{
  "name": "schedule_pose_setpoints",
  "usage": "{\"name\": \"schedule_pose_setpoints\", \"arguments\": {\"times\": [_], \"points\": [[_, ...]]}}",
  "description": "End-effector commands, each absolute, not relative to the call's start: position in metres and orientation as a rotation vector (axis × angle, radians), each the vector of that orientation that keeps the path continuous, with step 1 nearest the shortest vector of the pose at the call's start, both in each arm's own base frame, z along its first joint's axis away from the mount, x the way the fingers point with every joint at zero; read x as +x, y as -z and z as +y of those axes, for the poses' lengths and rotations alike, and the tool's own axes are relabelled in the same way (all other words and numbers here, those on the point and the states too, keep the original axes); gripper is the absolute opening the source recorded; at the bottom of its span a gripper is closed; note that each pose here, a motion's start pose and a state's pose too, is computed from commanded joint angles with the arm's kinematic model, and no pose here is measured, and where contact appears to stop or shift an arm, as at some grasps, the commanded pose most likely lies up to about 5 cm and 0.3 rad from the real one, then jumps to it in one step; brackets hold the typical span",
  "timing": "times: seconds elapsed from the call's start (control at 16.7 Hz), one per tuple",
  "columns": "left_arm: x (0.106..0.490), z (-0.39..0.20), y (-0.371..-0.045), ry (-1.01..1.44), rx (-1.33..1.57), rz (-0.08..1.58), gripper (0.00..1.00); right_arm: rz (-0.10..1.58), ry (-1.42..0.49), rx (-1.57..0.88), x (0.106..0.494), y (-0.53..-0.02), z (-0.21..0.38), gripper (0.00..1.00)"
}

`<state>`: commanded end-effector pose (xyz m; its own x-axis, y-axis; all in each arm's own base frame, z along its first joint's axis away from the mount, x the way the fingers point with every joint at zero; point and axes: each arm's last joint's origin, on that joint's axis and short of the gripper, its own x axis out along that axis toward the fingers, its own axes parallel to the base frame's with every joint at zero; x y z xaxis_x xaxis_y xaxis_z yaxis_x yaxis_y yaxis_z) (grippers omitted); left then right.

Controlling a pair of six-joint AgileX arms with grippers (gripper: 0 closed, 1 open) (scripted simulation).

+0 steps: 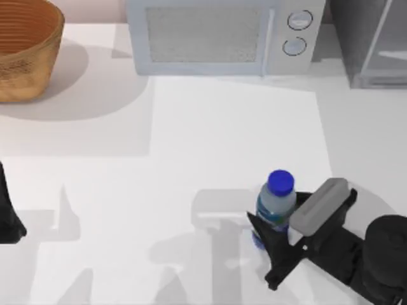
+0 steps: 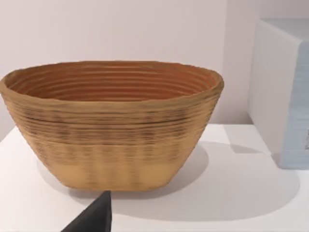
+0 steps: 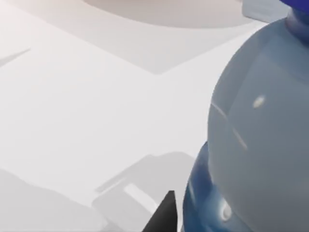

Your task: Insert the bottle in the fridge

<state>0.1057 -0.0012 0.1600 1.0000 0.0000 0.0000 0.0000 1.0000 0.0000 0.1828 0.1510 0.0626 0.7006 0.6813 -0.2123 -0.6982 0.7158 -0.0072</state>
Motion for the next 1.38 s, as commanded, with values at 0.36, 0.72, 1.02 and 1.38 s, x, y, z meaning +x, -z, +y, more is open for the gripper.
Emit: {"name": "schedule_pose_setpoints", "arguments": {"times": [0.36,0.72,1.02,1.38], "points": [[0.106,-0.001,-0.160,0.000,0.000,0.000,1.00,0.206,-0.761,-0.095,0.193,-0.085,0.114,0.01],[0.106,-0.001,-0.160,0.000,0.000,0.000,1.00,0.195,-0.768,-0.092,0.185,-0.111,0.061,0.01],[0.106,-0.001,-0.160,0.000,0.000,0.000,1.00,0.200,-0.769,-0.089,0.182,-0.112,0.051,0.01],[0.106,-0.001,-0.160,0.000,0.000,0.000,1.00,0.189,-0.734,-0.087,0.182,-0.118,0.050,0.01]]}}
